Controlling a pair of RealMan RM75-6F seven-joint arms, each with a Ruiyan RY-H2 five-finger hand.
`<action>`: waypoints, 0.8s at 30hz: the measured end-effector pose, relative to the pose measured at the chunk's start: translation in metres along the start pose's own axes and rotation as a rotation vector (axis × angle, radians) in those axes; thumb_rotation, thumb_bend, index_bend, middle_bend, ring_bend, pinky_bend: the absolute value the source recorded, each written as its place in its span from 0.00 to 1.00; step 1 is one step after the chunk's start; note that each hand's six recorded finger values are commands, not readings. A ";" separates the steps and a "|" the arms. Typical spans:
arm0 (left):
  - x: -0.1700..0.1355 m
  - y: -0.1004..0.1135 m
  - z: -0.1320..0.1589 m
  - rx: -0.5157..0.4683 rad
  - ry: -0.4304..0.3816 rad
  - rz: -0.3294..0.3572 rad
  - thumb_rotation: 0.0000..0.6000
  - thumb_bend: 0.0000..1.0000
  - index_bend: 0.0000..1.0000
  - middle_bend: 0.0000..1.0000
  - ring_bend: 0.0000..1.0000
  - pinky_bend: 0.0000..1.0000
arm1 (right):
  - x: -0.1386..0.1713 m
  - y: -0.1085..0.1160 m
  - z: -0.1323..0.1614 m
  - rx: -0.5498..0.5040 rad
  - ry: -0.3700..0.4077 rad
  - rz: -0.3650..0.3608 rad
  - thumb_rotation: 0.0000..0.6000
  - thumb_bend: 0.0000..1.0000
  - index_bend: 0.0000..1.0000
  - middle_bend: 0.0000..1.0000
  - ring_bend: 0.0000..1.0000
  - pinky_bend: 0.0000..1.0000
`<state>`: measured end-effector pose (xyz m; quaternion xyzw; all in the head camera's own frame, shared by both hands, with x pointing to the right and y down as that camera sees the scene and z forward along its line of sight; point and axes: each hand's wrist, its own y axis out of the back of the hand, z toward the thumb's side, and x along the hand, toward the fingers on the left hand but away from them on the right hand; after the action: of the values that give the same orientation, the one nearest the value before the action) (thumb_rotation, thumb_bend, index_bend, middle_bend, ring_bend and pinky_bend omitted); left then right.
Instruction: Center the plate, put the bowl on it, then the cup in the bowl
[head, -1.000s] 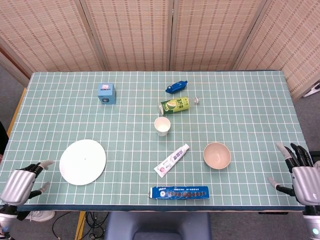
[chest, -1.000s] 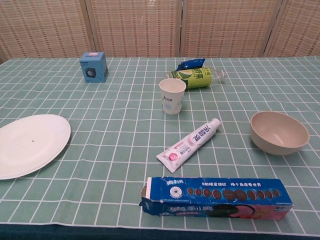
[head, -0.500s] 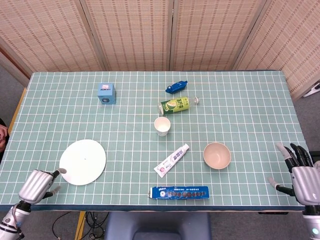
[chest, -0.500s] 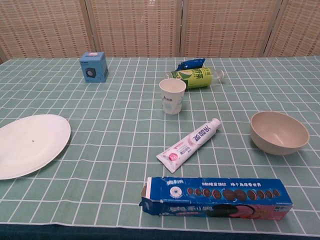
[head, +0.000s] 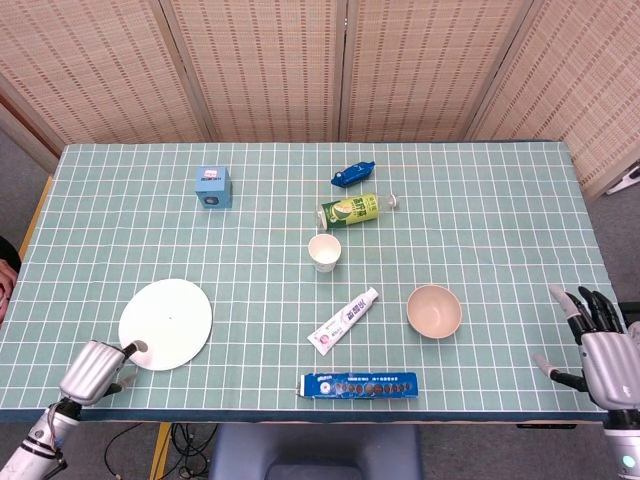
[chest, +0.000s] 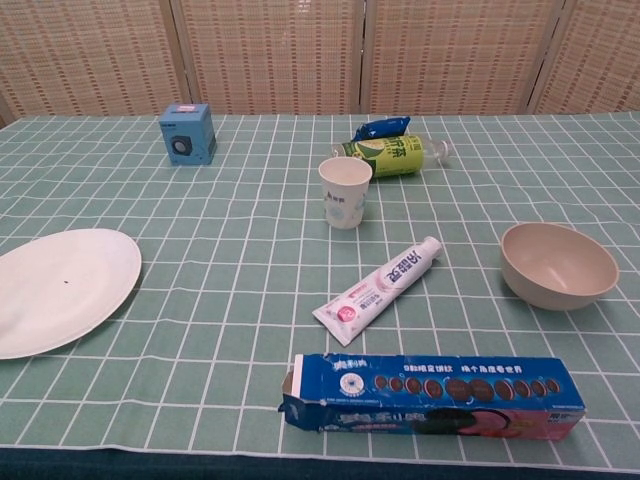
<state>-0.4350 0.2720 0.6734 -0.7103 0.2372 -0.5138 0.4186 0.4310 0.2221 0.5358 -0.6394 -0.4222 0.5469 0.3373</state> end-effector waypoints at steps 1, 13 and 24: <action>0.001 -0.002 0.000 -0.002 0.002 -0.001 1.00 0.23 0.39 0.87 0.87 0.99 | 0.000 0.000 0.000 0.000 -0.001 -0.001 1.00 0.18 0.08 0.16 0.00 0.02; 0.009 -0.016 -0.002 -0.015 0.025 -0.008 1.00 0.23 0.39 0.87 0.87 0.99 | 0.001 0.001 -0.001 0.003 -0.008 0.001 1.00 0.18 0.08 0.16 0.00 0.02; 0.018 -0.018 0.000 -0.017 0.028 -0.008 1.00 0.23 0.39 0.87 0.87 0.99 | 0.005 0.002 -0.007 0.005 -0.027 -0.003 1.00 0.18 0.08 0.16 0.00 0.02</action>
<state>-0.4302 0.2676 0.6982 -0.7073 0.2447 -0.5235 0.4071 0.4382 0.2264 0.5333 -0.6306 -0.4262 0.5561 0.3339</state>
